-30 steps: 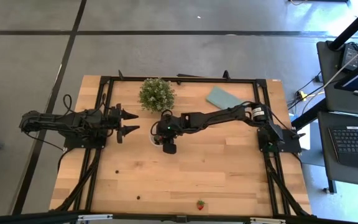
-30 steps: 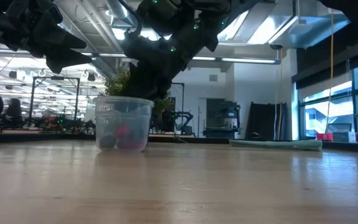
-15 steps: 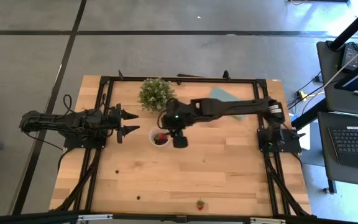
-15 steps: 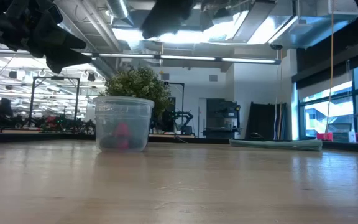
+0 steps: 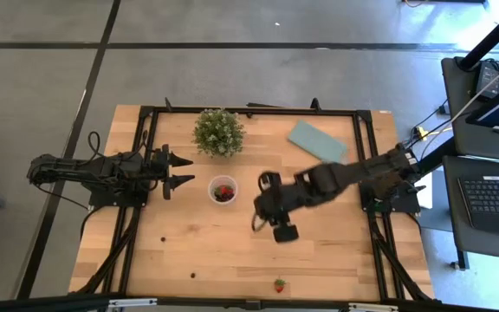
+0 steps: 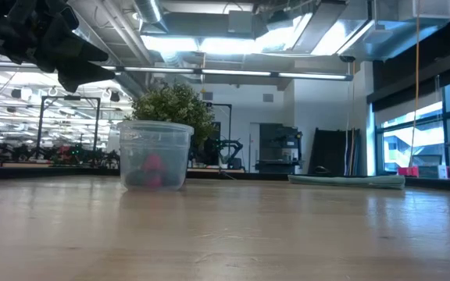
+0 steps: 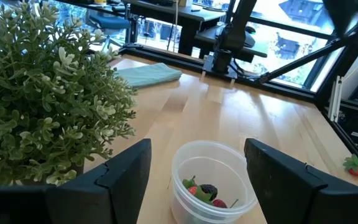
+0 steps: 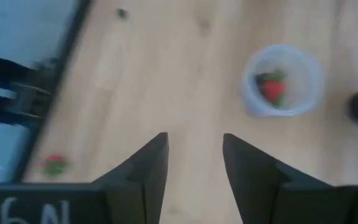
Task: Pick and placing Produce into tupperware
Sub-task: Put the red strawberry into the transparent container
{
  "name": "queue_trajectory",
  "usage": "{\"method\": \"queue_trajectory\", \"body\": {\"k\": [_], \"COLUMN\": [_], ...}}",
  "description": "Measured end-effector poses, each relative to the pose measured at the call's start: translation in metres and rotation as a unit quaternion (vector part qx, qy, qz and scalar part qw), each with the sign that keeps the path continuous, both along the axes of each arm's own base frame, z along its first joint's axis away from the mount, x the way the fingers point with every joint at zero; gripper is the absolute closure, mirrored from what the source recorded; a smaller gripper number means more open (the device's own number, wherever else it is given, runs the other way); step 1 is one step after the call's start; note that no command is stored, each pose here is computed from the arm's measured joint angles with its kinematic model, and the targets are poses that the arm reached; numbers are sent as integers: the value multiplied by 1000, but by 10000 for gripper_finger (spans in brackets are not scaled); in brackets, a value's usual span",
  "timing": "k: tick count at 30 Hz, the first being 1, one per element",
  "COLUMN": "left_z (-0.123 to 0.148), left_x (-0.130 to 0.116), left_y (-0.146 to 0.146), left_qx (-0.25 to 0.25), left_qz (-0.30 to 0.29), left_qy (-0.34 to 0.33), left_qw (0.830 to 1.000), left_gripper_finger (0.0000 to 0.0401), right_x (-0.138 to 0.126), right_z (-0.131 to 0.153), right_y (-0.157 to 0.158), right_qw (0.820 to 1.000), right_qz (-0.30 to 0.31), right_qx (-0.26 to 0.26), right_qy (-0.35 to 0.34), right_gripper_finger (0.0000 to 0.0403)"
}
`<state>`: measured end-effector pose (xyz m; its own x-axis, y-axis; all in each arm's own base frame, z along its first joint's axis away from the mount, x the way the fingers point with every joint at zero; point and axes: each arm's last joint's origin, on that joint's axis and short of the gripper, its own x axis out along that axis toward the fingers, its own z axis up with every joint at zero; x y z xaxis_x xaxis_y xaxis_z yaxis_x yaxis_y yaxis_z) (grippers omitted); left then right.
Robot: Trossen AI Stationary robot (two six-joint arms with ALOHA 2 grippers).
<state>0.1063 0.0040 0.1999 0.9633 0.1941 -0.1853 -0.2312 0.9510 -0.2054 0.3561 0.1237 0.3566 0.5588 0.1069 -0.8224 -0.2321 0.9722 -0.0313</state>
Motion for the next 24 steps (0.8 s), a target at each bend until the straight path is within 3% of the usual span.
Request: {"method": "queue_trajectory", "body": {"k": [5, 11, 16, 20, 24], "left_z": [0, 0, 0, -1, -1], "left_x": [0, 0, 0, 0, 0], "left_y": [0, 0, 0, 0, 0], "left_qx": [0, 0, 0, 0, 0], "left_qz": [0, 0, 0, 0, 0], "left_qy": [0, 1, 3, 4, 7], "left_qw": [1000, 1000, 1000, 1000, 1000], "left_gripper_finger": [151, 151, 151, 151, 151], "right_x": [-14, -25, -14, -6, -8], "right_z": [0, -9, -45, -82, -111], "right_y": [35, 73, 116, 145, 159], "right_qw": [997, 980, 972, 971, 959], "right_qz": [-64, -164, -185, -185, -232], "right_qx": [50, 108, 144, 144, 138], "right_qy": [5, 12, 28, 46, 86], "right_gripper_finger": [247, 247, 247, 247, 247]}}
